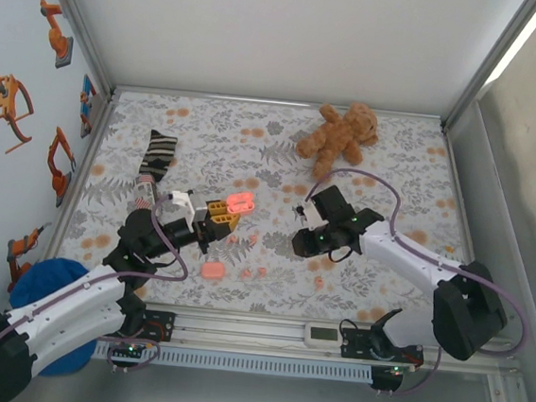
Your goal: Insert wireless bluetooth earbuds into charging case
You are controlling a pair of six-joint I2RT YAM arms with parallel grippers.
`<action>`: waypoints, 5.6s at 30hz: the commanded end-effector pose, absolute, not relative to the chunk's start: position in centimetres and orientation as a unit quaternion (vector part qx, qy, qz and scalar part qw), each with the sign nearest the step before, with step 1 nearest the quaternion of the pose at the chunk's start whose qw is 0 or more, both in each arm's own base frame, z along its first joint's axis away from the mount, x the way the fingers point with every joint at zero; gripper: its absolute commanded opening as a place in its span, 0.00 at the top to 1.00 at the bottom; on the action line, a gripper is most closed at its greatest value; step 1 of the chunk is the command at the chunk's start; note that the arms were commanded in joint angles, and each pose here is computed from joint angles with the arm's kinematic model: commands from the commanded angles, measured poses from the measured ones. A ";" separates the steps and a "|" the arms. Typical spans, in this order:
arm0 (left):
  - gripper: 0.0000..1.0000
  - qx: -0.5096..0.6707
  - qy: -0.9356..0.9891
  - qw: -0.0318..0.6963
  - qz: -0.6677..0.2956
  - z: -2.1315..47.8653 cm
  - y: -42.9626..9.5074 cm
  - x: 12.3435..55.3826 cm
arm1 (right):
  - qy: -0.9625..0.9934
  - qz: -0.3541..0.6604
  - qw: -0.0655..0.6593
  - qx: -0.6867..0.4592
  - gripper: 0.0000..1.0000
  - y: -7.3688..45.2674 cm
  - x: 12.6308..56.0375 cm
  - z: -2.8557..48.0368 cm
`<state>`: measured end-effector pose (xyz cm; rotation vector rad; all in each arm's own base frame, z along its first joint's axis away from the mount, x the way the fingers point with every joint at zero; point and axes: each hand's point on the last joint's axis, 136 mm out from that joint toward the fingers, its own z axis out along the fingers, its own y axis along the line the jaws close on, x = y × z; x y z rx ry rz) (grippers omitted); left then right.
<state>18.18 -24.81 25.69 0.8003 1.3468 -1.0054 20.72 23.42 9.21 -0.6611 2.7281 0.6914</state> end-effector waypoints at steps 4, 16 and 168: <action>1.00 0.334 0.571 0.602 -0.446 26.3 -25.1 18.4 | 0.894 0.250 0.231 -0.292 0.79 24.6 22.1 16.6; 1.00 0.337 0.565 0.592 -0.466 26.6 -26.6 19.0 | 0.777 0.284 0.425 -0.367 0.79 27.2 22.2 29.1; 1.00 0.341 0.554 0.614 -0.447 26.9 -24.7 16.5 | 0.982 0.183 0.029 -0.041 0.50 17.8 14.6 2.9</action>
